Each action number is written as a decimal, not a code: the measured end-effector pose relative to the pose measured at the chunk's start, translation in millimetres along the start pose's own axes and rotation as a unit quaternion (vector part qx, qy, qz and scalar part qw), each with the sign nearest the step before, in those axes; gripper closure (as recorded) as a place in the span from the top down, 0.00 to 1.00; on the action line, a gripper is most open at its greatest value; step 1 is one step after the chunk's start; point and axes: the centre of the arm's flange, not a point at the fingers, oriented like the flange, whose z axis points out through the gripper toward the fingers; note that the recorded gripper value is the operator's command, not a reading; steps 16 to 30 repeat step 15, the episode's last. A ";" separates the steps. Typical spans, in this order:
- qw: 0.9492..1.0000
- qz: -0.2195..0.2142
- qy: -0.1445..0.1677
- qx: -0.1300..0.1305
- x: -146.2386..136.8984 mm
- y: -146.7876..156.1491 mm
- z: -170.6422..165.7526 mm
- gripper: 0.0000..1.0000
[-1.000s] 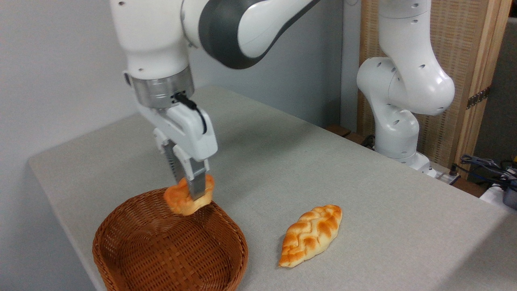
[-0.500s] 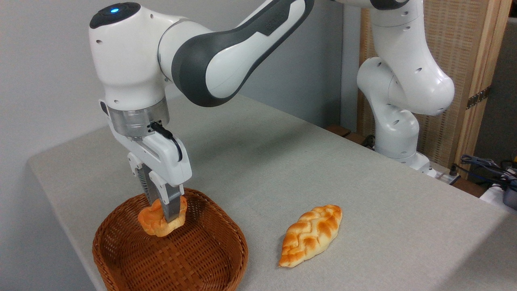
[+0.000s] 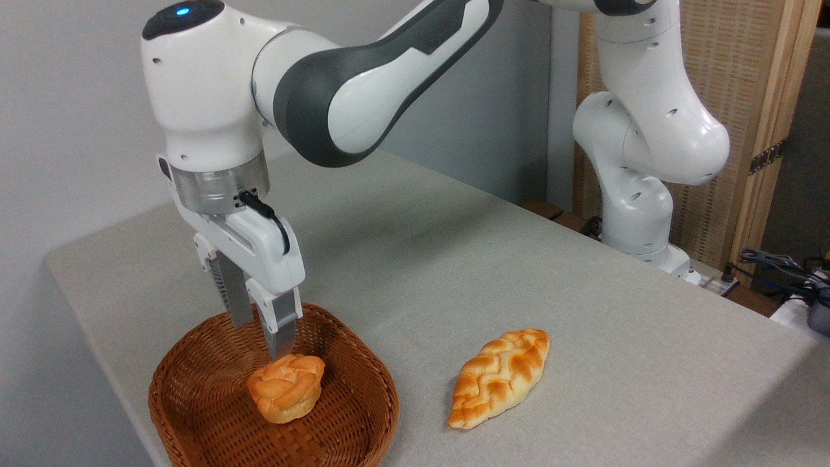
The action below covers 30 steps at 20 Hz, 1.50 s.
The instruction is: Put bread into the basket
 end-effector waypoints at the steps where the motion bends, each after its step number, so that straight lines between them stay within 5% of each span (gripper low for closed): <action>1: 1.000 0.001 0.004 0.003 -0.9 1.8 -7.7 1.00; 5: 1.000 -0.001 0.017 0.016 -29.4 18.3 -61.7 1.00; 11: 0.999 0.033 -0.017 -0.005 -92.7 37.4 -123.9 1.00; 30: 0.999 0.034 -0.032 -0.015 -89.6 34.5 -131.2 1.00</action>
